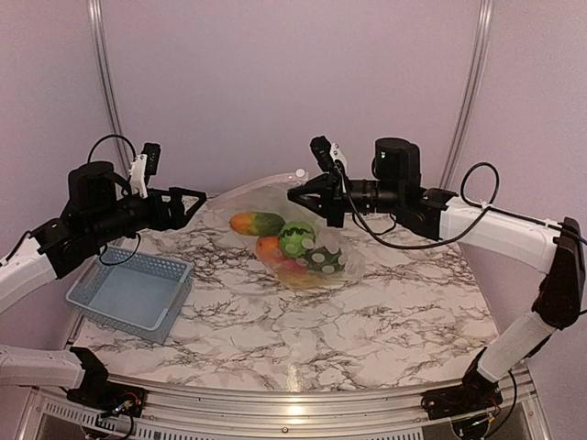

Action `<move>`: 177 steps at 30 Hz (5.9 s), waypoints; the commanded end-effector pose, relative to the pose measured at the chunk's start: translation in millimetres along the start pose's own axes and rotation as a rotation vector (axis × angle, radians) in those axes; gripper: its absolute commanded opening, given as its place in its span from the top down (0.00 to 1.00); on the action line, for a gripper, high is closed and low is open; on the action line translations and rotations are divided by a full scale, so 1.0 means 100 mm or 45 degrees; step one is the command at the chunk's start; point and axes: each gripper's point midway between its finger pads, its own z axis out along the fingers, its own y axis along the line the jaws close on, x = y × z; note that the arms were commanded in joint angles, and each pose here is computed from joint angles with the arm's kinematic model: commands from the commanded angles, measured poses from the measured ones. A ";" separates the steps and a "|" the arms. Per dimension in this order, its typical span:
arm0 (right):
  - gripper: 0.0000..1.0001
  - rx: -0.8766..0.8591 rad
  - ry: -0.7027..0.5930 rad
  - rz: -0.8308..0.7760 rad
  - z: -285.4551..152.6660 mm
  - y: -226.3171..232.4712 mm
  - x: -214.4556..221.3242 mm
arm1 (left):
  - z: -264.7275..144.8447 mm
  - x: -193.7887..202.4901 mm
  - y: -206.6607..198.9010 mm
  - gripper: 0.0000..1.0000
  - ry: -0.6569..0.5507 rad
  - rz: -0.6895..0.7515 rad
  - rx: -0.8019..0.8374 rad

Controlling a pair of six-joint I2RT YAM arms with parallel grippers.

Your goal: Open the zip-top bag and remove the fake food

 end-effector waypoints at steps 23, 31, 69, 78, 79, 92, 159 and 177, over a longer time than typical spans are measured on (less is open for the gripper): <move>0.96 -0.189 0.085 -0.409 0.03 0.98 0.22 | 0.11 0.57 -1.22 0.28 0.116 0.615 0.590; 0.96 -0.202 0.107 -0.396 -0.01 1.01 0.26 | 0.20 0.71 -1.35 0.81 0.143 0.662 0.620; 0.89 -0.108 0.065 -0.166 0.13 0.74 -0.14 | 0.05 0.59 -1.17 1.00 -0.043 0.836 0.454; 1.00 -0.103 0.071 -0.171 0.13 0.74 -0.14 | 0.00 0.45 -1.36 0.49 -0.074 0.768 0.546; 1.00 -0.105 0.070 -0.171 0.12 0.74 -0.14 | -0.01 0.41 -1.39 0.47 -0.083 0.753 0.564; 1.00 -0.105 0.069 -0.185 0.11 0.75 -0.13 | 0.10 0.14 -1.77 0.49 -0.134 0.611 0.740; 1.00 0.507 -0.171 0.015 -1.30 -0.14 -0.05 | 0.15 0.55 -0.41 0.93 -0.002 0.571 0.096; 0.25 0.195 -0.004 -0.065 -1.14 0.39 -0.48 | 0.12 0.36 -1.02 0.94 -0.035 0.874 0.430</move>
